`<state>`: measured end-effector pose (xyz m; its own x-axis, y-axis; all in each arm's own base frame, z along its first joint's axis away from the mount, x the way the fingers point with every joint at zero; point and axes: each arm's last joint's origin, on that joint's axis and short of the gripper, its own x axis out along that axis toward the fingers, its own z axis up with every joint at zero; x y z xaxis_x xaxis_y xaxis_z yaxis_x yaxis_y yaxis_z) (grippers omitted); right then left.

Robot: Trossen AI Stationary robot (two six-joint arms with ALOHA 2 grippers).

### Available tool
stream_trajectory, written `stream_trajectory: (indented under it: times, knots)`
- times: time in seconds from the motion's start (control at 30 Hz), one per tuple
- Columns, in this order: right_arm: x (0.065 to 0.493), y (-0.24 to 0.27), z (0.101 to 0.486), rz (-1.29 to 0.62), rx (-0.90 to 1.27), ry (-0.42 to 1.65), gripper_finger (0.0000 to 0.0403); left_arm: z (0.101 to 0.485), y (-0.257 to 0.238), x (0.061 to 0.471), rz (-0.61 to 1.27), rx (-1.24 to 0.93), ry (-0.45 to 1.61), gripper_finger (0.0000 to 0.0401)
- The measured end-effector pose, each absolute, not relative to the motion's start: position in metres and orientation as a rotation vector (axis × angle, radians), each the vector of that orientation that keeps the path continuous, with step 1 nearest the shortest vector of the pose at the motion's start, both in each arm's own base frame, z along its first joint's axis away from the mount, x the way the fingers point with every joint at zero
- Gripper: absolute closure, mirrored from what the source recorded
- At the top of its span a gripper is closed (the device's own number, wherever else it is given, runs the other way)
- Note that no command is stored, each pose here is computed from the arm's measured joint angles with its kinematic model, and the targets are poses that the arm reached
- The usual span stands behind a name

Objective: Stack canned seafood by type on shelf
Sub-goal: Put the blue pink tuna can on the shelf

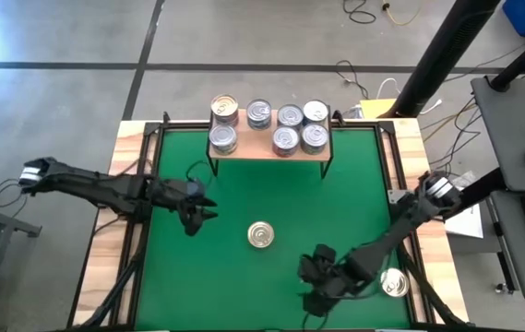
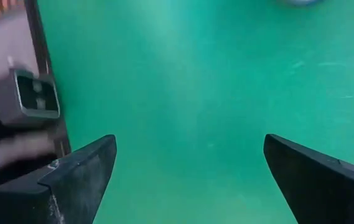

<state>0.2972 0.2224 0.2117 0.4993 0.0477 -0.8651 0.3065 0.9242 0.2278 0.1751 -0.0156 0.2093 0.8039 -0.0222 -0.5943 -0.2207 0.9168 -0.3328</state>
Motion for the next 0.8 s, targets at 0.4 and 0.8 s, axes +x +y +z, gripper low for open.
stream_trajectory:
  times: [0.4,0.8]
  knots:
    - [0.304,0.198,0.157,-0.267,0.258,0.841,0.0003,0.166,-0.029,0.206,0.121,-0.348,0.814,0.0225]
    - [0.323,0.201,0.099,-0.367,0.200,0.713,0.0003,0.124,-0.032,0.242,0.033,-0.132,0.799,0.0225]
